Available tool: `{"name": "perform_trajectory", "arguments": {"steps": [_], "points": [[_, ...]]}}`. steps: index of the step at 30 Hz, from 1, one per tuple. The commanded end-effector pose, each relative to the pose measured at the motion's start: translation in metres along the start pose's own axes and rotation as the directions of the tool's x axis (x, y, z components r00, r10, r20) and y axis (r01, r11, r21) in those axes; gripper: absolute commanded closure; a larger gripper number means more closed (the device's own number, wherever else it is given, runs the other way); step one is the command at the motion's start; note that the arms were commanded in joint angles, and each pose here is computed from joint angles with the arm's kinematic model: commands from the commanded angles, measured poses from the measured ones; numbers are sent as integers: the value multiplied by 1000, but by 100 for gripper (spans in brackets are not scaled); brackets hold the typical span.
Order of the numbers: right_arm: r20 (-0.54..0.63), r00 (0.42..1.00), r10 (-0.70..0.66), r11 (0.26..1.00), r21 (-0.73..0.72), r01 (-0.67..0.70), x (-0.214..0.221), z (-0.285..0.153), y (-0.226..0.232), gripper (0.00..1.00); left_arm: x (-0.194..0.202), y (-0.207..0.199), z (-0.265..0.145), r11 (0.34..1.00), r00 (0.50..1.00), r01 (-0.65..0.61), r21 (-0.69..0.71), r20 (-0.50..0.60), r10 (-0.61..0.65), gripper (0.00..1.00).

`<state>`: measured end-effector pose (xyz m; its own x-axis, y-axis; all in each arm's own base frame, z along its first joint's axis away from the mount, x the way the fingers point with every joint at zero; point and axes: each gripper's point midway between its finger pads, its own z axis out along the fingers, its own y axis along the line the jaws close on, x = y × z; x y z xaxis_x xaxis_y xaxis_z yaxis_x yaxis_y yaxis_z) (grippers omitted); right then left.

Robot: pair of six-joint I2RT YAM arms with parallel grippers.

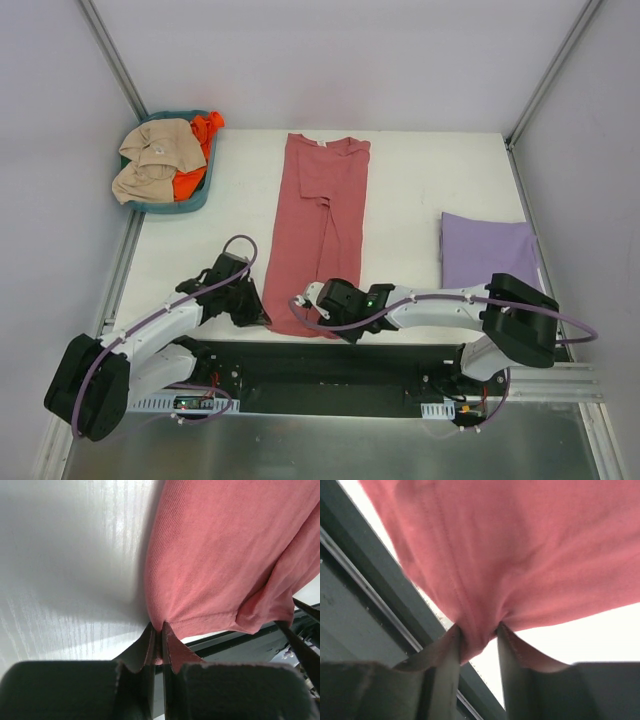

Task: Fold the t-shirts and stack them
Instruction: Grab the bottom of the folded rectangular tshirt with both arms, then fold the folded rectangular tshirt in 1/3 of the way

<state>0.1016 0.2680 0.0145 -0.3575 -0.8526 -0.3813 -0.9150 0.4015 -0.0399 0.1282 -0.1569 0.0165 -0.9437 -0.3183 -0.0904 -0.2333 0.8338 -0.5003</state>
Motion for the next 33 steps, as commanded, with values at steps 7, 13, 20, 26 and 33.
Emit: {"name": "perform_trajectory", "arguments": {"steps": [7, 13, 20, 26, 33], "points": [[-31, 1000, 7, 998, -65, -9, 12, -15, 29, 87, 11, 15, -20, 999, 1000, 16, -49, 24, -15, 100], [48, 998, -27, 955, -295, 40, 8, -45, 79, 99, 35, 8, -37, 995, 995, 95, 27, -26, -95, 100], [138, 990, 16, 957, -288, 25, -4, -72, 76, 99, 34, -12, -62, 986, 995, 90, 141, 24, -95, 100], [265, 959, 99, 994, -59, -87, -32, -94, 21, 99, -16, -56, -88, 976, 977, -26, 217, 214, -22, 100], [384, 899, 209, 947, 150, -284, -53, -123, -52, 99, -73, -98, -102, 972, 933, -124, 198, 358, 46, 100]]}}
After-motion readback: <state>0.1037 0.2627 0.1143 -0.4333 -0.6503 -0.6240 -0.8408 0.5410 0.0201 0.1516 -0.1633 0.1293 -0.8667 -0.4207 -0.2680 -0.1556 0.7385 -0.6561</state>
